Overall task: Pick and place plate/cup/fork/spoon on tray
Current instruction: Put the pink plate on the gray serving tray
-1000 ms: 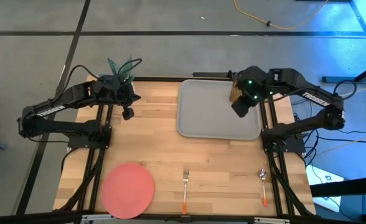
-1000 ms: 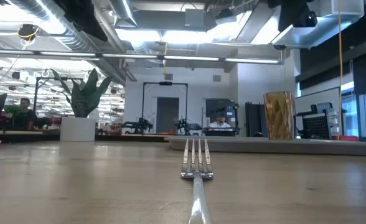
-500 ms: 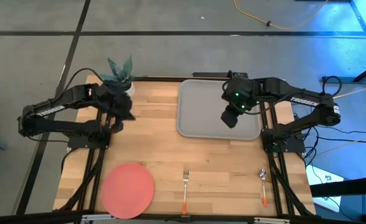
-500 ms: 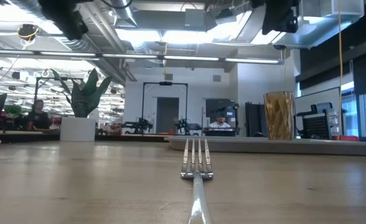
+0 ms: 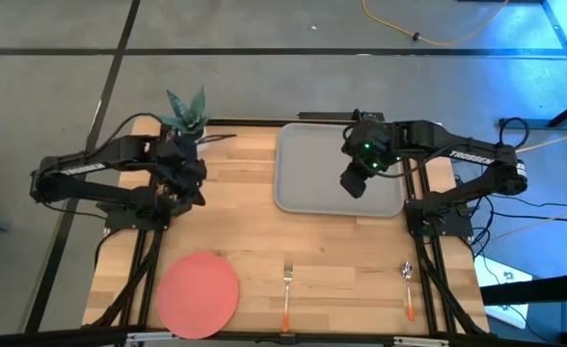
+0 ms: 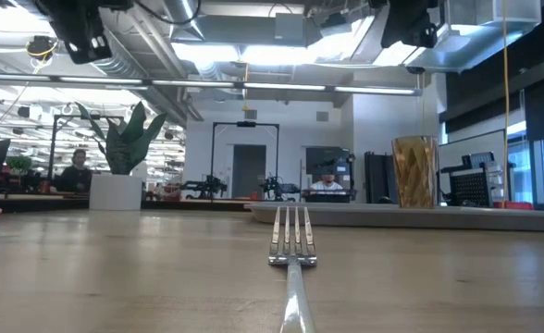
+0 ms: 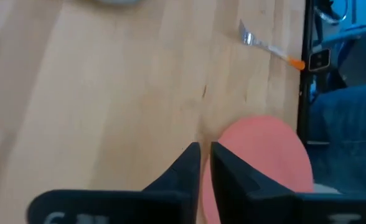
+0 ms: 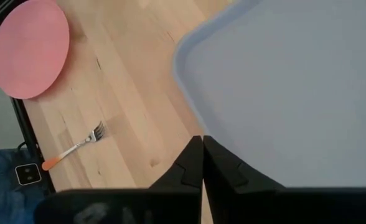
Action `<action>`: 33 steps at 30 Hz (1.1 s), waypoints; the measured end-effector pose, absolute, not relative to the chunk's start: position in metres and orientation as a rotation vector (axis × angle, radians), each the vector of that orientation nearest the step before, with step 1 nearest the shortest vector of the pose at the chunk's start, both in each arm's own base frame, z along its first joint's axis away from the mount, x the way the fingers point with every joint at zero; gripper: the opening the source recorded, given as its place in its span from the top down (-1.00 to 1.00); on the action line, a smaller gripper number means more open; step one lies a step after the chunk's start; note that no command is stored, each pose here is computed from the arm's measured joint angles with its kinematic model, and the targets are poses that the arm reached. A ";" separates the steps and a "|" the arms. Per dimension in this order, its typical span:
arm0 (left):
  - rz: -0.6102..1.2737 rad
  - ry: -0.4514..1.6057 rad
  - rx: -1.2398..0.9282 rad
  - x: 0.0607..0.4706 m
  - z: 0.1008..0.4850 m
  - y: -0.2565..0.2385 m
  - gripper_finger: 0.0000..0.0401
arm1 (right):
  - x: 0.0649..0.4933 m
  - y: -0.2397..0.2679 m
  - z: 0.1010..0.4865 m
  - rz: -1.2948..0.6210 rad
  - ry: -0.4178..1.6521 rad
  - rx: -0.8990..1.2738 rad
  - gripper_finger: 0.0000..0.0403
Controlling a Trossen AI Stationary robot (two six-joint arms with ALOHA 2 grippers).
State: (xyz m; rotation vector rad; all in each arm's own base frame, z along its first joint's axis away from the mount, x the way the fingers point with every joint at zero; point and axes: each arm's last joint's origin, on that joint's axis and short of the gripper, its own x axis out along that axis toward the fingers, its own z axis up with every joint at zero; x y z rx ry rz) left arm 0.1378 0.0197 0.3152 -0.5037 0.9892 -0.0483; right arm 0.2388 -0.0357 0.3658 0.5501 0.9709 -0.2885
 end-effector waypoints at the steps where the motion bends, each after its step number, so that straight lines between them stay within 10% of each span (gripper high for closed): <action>1: -0.055 1.006 -0.511 0.138 0.314 0.019 0.77 | 0.239 -0.036 0.366 -0.288 0.971 0.549 0.95; 33: -0.436 1.154 -0.333 0.156 0.193 -0.031 0.66 | 0.246 -0.017 0.369 -0.228 0.917 0.429 0.95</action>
